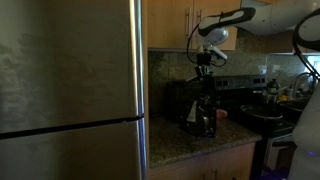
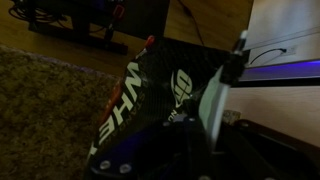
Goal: Put the the whey powder packet in the left corner
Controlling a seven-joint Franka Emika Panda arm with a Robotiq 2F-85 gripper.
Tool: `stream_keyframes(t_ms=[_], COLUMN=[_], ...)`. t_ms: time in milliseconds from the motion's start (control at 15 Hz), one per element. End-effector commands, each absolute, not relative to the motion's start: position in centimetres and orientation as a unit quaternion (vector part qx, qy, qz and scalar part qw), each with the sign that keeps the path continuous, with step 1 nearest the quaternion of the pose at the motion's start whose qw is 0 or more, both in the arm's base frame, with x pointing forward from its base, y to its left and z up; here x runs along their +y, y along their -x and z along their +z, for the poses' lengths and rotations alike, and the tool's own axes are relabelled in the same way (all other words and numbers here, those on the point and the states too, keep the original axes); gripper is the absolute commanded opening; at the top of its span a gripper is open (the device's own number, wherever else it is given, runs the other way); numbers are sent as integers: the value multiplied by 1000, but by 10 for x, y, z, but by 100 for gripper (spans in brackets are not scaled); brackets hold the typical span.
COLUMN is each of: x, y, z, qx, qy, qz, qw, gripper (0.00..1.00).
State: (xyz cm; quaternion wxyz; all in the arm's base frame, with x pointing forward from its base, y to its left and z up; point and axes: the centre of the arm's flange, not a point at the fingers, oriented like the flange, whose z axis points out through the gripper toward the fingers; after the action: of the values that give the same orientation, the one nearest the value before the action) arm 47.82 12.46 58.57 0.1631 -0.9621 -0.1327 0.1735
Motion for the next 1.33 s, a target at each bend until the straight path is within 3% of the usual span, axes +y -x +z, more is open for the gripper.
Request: stream_keyframes(t_ms=[0,733,1067,1133,1267], x=[126,231,245,251,252], y=[-481,-621,-607,-602,-602], z=[582,568,595,557,564], qx=[-136,-180,-236,-205,-217], qy=[961,955,945,953,951], qz=[177,36,-14,17,10], qw=[165,234,226,221,222], gripper=[1,0,0,1,1])
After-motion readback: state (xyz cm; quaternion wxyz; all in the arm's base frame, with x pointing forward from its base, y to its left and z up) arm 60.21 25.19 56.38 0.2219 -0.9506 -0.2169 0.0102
